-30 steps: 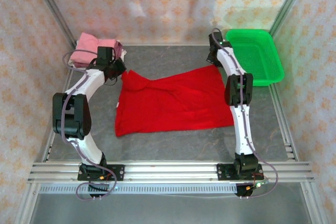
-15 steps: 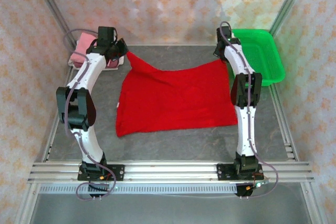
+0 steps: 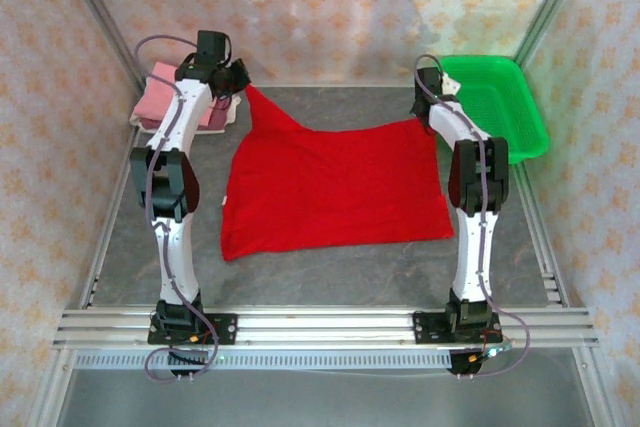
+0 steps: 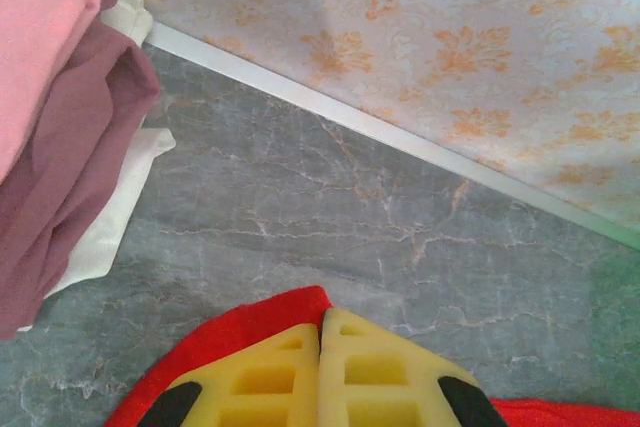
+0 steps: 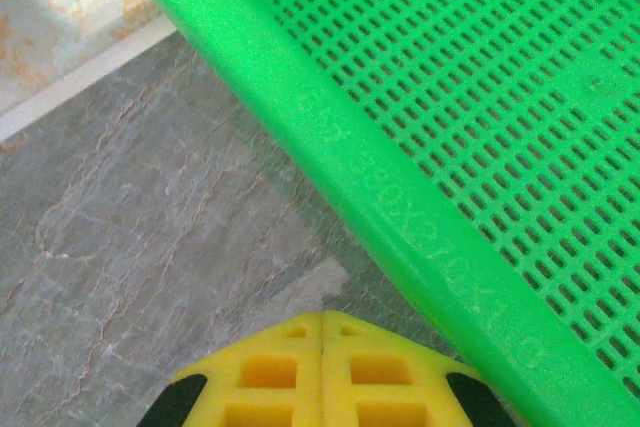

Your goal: Fold and stack the t-shirts

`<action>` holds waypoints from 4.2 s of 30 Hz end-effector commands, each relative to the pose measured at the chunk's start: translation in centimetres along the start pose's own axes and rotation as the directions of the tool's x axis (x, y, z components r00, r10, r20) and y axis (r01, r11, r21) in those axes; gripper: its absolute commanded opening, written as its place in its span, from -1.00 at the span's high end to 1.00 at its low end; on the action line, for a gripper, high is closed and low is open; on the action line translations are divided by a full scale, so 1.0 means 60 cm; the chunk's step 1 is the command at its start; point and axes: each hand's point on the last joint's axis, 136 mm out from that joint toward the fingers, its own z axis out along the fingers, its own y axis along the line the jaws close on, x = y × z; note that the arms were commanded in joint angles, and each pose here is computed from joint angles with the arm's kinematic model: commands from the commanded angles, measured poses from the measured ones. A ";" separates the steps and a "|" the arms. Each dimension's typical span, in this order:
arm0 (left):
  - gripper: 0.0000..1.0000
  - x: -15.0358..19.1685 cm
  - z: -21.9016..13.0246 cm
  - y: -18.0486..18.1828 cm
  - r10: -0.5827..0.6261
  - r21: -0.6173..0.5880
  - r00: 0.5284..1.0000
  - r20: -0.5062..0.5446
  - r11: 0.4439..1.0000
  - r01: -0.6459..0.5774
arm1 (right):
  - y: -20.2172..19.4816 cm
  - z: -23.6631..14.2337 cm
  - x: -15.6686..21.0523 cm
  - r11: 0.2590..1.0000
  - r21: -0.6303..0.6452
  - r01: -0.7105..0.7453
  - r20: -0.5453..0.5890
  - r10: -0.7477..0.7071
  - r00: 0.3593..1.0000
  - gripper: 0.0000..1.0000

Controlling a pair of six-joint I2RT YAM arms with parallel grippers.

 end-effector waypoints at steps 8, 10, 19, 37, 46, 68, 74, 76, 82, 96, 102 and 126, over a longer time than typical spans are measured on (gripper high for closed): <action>1.00 -0.011 0.011 0.017 0.017 -0.058 1.000 -0.016 0.998 -0.018 | 0.020 -0.066 -0.118 0.993 -0.095 -0.071 0.218 0.091 0.972 1.00; 1.00 -0.018 0.008 0.017 0.015 -0.057 1.000 -0.007 0.998 -0.015 | 0.022 -0.071 -0.126 0.992 -0.102 -0.074 0.227 0.095 0.969 1.00; 1.00 -0.007 -0.002 -0.005 -0.014 0.007 0.999 -0.032 1.000 0.014 | 0.006 -0.074 -0.111 0.991 -0.088 -0.105 0.214 0.122 0.969 1.00; 1.00 0.123 -0.131 0.050 -0.092 0.010 0.996 -0.020 0.996 0.092 | -0.054 -0.051 -0.066 0.995 -0.014 -0.102 0.194 0.102 0.976 1.00; 1.00 0.172 -0.161 0.075 -0.124 -0.018 0.991 -0.047 0.992 0.123 | -0.067 -0.075 -0.080 0.994 -0.035 -0.106 0.214 0.111 0.971 1.00; 1.00 0.282 -0.236 0.111 -0.170 -0.045 0.971 -0.170 0.985 0.164 | -0.076 -0.074 -0.029 0.995 -0.077 -0.064 0.166 0.076 0.983 1.00; 1.00 0.307 -0.261 0.131 -0.164 -0.084 0.970 -0.181 0.985 0.151 | -0.092 -0.095 -0.019 0.995 -0.070 -0.075 0.150 0.085 0.985 1.00; 1.00 0.309 -0.269 0.135 -0.168 -0.091 0.970 -0.176 0.984 0.153 | -0.100 -0.098 -0.008 0.994 -0.065 -0.085 0.138 0.093 0.986 1.00; 1.00 0.328 -0.276 0.138 -0.182 -0.082 0.962 -0.205 0.982 0.169 | -0.127 -0.100 0.029 0.996 -0.025 -0.085 0.097 0.088 0.991 1.00; 0.13 0.414 -0.280 0.182 -0.226 -0.110 0.940 -0.256 0.973 0.204 | -0.181 -0.153 0.078 0.999 0.036 -0.038 0.004 0.038 0.999 0.25; 0.25 0.411 -0.226 0.142 -0.116 0.007 0.946 -0.302 0.992 0.124 | -0.051 -0.214 0.096 0.972 -0.225 0.066 -0.051 -0.079 0.996 0.24; 0.75 0.532 -0.095 0.088 0.493 -0.139 0.655 -0.573 0.729 -0.671 | -0.003 -0.353 0.174 0.799 -0.596 0.083 0.126 -0.010 0.992 0.14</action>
